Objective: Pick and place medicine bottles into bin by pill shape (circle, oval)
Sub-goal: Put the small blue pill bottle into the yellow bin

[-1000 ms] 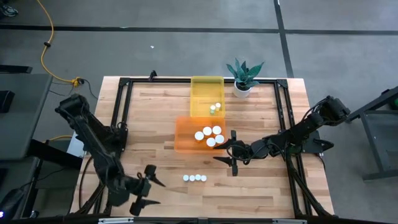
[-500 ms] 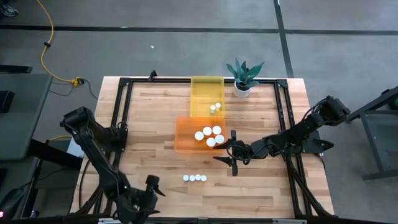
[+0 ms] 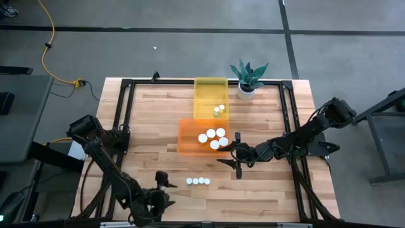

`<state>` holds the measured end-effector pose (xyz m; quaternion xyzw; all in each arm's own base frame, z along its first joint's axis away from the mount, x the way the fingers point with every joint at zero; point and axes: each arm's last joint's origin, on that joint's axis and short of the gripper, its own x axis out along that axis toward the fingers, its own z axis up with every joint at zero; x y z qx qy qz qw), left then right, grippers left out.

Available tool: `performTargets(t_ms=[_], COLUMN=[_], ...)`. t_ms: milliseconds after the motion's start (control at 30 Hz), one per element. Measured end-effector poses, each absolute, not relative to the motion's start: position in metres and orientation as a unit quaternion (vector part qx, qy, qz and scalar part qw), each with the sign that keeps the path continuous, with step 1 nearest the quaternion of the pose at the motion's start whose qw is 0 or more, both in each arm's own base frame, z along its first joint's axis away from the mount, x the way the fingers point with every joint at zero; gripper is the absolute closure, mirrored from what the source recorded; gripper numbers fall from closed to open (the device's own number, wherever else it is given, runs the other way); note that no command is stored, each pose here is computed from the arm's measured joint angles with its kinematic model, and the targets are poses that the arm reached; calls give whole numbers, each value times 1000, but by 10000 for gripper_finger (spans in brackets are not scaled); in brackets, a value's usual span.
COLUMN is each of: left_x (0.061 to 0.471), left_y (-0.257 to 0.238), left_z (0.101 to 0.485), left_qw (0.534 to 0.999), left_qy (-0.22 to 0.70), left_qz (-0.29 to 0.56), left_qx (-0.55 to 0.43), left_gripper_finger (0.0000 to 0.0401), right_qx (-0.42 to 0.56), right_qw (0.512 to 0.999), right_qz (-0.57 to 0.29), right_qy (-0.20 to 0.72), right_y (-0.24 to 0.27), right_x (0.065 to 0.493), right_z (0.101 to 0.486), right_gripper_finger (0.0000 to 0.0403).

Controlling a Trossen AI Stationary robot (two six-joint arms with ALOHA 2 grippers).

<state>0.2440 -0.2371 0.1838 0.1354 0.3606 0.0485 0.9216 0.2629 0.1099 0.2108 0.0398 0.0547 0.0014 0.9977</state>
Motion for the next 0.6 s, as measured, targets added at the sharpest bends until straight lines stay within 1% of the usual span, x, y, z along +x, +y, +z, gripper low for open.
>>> performTargets(t_ms=[133,300,433,500,600], left_x=[258,276,284,288,292], left_y=[-220,-192,-175,-171,-169], left_z=[183,174,169,166,162], left_qw=[919,909,908,910,913], left_qy=[366,395,395,393,396], left_qz=[81,101,132,127,94], left_qx=[124,85,44,18,-25], left_gripper_finger=[110,110,110,110,110], right_qx=[40,40,40,40,40], right_qw=[998,998,998,998,998], right_qz=[1,1,1,1,1], right_qy=[55,55,55,55,55], right_y=[110,110,110,110,110], right_x=[263,263,263,263,263], right_z=[211,211,211,211,211], right_gripper_finger=[221,221,221,221,221])
